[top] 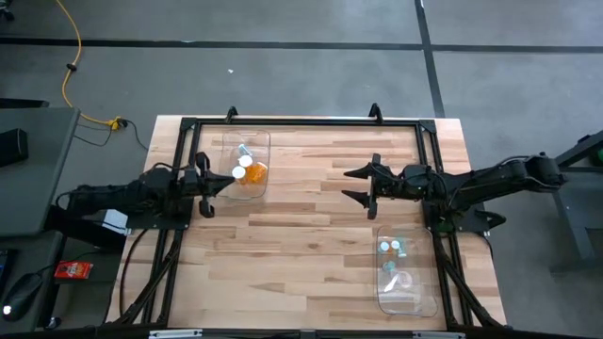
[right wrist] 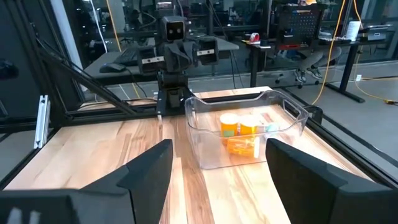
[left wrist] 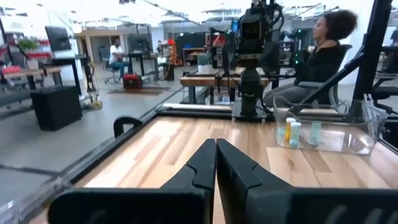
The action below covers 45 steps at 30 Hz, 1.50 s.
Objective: Pick and place medicine bottles into bin by pill shape (circle, oval)
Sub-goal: Return to Home Position
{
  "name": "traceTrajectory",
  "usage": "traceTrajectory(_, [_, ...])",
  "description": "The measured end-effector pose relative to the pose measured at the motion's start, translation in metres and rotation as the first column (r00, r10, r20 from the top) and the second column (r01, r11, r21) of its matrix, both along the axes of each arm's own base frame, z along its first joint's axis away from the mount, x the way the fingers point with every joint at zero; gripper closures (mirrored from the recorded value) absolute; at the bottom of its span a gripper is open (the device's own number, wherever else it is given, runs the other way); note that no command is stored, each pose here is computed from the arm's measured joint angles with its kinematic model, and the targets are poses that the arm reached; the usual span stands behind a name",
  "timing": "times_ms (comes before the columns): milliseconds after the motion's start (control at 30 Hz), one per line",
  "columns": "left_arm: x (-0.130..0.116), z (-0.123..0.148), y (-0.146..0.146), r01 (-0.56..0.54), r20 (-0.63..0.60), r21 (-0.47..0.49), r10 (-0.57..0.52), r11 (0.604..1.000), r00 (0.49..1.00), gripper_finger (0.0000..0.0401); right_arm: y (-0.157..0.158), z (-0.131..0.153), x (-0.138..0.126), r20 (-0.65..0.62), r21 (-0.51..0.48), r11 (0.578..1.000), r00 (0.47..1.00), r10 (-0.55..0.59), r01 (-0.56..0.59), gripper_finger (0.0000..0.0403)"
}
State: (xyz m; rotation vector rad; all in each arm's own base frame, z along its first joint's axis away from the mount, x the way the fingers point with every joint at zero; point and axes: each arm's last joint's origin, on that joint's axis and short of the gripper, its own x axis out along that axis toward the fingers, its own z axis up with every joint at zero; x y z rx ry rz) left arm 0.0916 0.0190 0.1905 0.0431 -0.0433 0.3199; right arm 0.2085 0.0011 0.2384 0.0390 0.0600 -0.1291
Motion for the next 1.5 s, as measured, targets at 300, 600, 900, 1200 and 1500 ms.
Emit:
traceTrajectory(300, [0.003, -0.021, 0.0, 0.015, 0.001, -0.064, -0.015, 0.998, 1.0, 0.0401, 0.0, 0.0, 0.0, 0.0, 0.0, 1.0, 1.0, 0.0, 0.0, 0.0151])
traceTrajectory(600, [0.005, -0.022, 0.0, 0.032, -0.01, -0.074, -0.033, 0.997, 0.999, 0.0401, 0.0, 0.0, 0.0, 0.0, 0.027, 1.0, 1.0, -0.002, 0.002, 0.0151])
traceTrajectory(900, [0.005, -0.022, 0.001, 0.001, -0.019, -0.036, -0.002, 0.999, 1.0, 0.0401, -0.012, -0.001, -0.014, -0.079, 0.101, 0.988, 0.991, -0.109, 0.117, 0.0178])
traceTrajectory(1200, [0.005, -0.022, 0.001, 0.001, -0.019, -0.036, -0.002, 0.999, 1.0, 0.0401, -0.025, 0.002, -0.051, -0.115, 0.128, 0.989, 0.991, -0.063, 0.078, 0.0385])
traceTrajectory(1500, [0.005, -0.022, 0.001, 0.002, -0.019, -0.036, -0.002, 0.999, 1.0, 0.04, -0.018, -0.051, -0.083, -0.039, 0.173, 0.984, 0.999, -0.03, 0.037, 0.0385])
